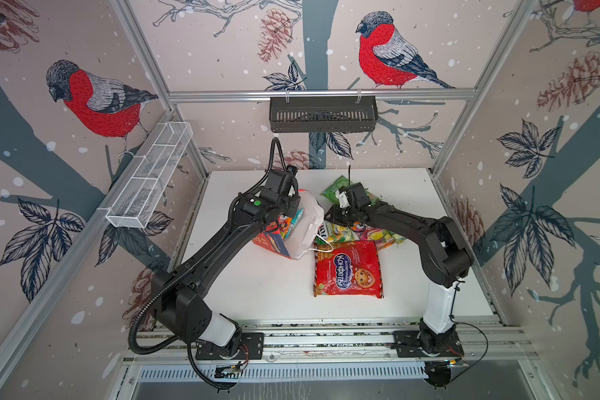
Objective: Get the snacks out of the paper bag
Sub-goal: 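Release the green FOX'S packet onto the pile and raise the right gripper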
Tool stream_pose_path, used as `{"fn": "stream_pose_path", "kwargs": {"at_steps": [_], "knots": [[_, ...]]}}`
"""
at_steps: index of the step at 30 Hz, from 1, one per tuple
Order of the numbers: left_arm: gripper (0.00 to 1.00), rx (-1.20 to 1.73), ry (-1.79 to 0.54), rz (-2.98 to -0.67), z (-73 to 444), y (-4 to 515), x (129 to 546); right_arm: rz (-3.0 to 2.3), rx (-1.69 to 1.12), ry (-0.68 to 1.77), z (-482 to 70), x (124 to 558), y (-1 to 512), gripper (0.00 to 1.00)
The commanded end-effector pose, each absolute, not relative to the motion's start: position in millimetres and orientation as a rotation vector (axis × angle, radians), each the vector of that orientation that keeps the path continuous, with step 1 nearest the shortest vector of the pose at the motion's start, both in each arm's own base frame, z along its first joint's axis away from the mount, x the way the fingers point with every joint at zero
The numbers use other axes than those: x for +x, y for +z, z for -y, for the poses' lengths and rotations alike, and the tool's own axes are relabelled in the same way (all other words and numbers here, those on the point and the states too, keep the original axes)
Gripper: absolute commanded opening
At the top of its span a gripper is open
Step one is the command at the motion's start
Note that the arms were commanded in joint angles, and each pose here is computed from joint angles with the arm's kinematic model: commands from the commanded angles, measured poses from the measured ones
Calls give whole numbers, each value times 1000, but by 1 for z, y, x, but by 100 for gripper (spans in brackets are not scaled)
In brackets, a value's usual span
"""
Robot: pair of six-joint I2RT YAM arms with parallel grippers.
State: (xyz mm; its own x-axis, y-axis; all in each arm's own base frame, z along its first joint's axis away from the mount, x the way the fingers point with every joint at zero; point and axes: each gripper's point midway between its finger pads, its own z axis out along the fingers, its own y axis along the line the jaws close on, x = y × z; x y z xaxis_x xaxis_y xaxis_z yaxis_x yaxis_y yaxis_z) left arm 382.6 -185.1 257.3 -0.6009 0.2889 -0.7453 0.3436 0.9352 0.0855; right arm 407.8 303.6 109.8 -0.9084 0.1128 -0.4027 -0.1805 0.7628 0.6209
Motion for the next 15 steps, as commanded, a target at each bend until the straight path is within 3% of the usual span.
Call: {"fn": "stream_pose_path", "kwargs": {"at_steps": [1,8,15], "knots": [[0,416,-93,-2201,187,267,391,-2384,-30,953,-291,422,151,34],[0,421,-108,-2232,197,265,403,-2209,-162,977,-279,406,223,34],[0,421,-112,-2242,204,266,414,-2069,-482,1231,-311,361,284,36]]}}
